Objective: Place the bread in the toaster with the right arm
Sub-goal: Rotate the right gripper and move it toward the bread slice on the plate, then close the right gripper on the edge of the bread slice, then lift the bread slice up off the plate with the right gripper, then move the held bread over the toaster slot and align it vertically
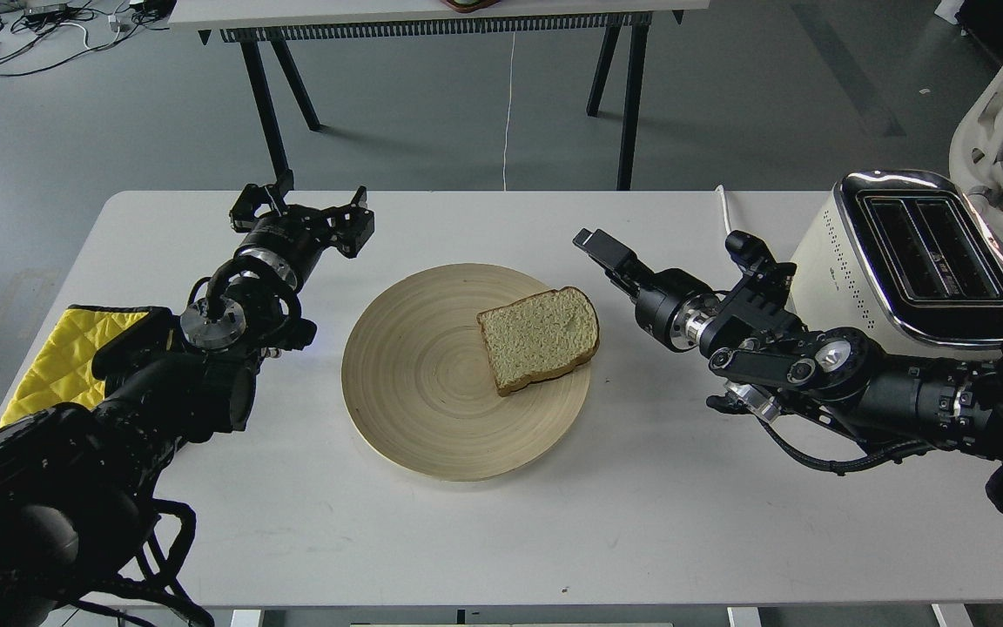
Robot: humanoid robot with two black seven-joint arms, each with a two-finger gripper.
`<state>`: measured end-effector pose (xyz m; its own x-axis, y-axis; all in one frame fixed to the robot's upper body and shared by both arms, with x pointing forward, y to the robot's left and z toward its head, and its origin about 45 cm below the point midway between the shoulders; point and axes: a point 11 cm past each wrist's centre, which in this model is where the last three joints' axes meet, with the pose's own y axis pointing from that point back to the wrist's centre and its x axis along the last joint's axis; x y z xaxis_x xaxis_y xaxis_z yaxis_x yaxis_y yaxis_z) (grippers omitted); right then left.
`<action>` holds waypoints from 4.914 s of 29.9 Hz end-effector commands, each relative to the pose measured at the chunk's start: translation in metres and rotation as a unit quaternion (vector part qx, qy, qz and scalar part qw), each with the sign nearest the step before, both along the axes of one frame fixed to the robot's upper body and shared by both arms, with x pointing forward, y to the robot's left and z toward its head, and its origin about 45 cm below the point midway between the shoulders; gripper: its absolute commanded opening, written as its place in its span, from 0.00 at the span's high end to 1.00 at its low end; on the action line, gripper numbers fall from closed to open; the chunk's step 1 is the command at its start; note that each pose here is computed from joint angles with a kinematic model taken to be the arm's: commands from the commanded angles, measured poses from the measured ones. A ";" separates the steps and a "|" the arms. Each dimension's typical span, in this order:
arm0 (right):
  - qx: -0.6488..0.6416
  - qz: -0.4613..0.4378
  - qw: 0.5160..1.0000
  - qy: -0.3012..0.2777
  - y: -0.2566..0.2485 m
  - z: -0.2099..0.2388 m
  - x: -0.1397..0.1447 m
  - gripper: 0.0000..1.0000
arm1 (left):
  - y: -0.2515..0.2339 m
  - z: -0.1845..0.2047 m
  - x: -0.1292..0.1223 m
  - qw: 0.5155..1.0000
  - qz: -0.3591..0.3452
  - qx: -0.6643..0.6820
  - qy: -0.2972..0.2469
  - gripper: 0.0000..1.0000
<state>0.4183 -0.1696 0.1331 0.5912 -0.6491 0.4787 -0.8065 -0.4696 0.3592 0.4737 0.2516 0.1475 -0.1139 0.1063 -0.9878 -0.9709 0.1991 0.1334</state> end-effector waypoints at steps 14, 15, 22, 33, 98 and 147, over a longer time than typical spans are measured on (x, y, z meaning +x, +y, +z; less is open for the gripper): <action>-0.008 0.034 0.999 0.025 0.015 -0.019 -0.023 0.22 | 0.000 0.000 0.000 1.000 0.000 0.000 0.000 0.00; -0.007 0.034 0.999 0.027 0.016 -0.020 -0.024 0.23 | 0.000 0.000 0.000 1.000 0.000 0.000 0.000 0.00; -0.006 0.036 0.999 0.029 0.017 -0.021 -0.026 0.29 | 0.000 0.000 0.000 1.000 0.000 0.000 0.000 0.00; -0.006 0.033 0.999 0.029 0.015 -0.021 -0.025 0.51 | 0.000 0.000 0.000 1.000 0.000 0.000 0.000 0.00; -0.080 -0.090 0.967 -0.223 -0.157 0.259 0.057 0.92 | 0.000 0.000 0.000 1.000 0.000 0.000 0.000 0.00; -0.319 -0.077 0.937 -0.116 -0.293 0.250 -0.014 0.92 | 0.000 0.000 0.000 1.000 0.000 0.000 0.000 0.00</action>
<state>0.4070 -0.4661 0.3865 0.3120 -0.2634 0.9128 -0.9501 -0.0828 0.3009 0.4737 0.2517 0.1475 -0.1139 0.1064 -0.9878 -0.9709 0.1989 0.1334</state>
